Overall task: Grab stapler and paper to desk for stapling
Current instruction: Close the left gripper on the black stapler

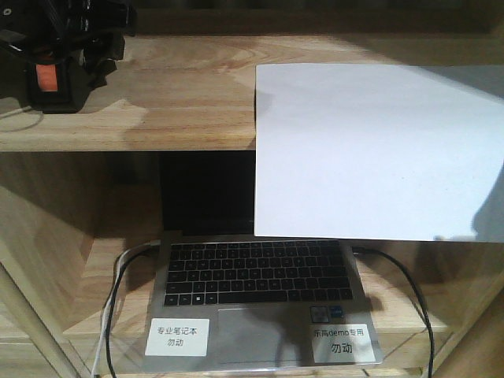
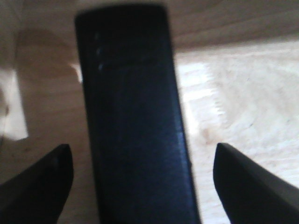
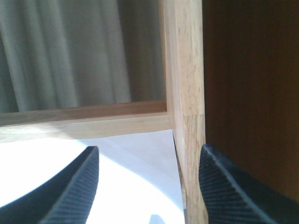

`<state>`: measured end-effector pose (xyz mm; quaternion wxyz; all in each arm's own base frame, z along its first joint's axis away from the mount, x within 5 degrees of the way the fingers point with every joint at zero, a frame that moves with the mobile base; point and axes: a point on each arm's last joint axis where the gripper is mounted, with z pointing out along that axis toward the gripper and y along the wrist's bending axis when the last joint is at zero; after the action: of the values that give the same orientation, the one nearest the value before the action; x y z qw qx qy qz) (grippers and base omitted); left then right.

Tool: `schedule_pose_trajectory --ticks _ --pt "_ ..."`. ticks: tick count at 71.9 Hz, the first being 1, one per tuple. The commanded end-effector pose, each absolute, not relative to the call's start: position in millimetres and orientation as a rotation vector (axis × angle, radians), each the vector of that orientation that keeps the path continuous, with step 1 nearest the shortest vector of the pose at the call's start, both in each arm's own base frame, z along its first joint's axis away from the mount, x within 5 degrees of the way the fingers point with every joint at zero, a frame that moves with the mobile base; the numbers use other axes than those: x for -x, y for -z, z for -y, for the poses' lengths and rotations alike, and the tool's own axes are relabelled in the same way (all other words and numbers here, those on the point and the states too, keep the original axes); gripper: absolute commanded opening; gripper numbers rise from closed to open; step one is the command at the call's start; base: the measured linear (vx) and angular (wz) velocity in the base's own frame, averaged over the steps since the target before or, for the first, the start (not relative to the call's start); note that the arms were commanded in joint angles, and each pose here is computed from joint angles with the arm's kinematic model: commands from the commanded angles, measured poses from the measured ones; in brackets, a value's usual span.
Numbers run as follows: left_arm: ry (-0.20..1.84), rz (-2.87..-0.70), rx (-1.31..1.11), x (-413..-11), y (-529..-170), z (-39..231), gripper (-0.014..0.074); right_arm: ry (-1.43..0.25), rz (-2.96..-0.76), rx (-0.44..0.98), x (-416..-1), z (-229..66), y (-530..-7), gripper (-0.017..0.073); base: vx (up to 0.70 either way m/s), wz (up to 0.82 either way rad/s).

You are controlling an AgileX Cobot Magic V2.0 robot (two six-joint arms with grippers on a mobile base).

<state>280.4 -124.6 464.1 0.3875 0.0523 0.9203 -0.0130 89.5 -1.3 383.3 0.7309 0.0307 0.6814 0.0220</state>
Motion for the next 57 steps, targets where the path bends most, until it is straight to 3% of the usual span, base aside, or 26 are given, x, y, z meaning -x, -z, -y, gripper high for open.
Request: schedule_pose_trajectory --ticks 1,15,26,37,51,57 --pt "0.063 -2.262 -0.097 -278 -478 121 0.0577 -0.035 -1.409 -0.055 -89 2 -399 0.0435 0.0 0.0" --pt "0.07 -2.254 -0.087 -277 -480 120 0.0563 -0.035 -1.409 -0.055 -89 2 -399 0.0435 0.0 0.0" --pt "0.072 -2.252 -0.086 -277 -481 120 0.0494 -0.035 -1.409 -0.055 -89 2 -399 0.0435 0.0 0.0" --pt "0.085 -2.226 -0.081 -275 -488 120 0.0337 -0.035 -1.41 -0.055 -89 2 -399 0.0435 0.0 0.0" --pt "0.101 -2.195 -0.081 -275 -493 119 -0.0013 -0.035 -1.409 -0.055 -89 2 -399 0.0435 0.0 0.0" --pt "0.104 -2.183 -0.086 -275 -494 120 -0.0009 -0.035 -1.409 -0.055 -89 2 -399 0.0435 0.0 0.0"
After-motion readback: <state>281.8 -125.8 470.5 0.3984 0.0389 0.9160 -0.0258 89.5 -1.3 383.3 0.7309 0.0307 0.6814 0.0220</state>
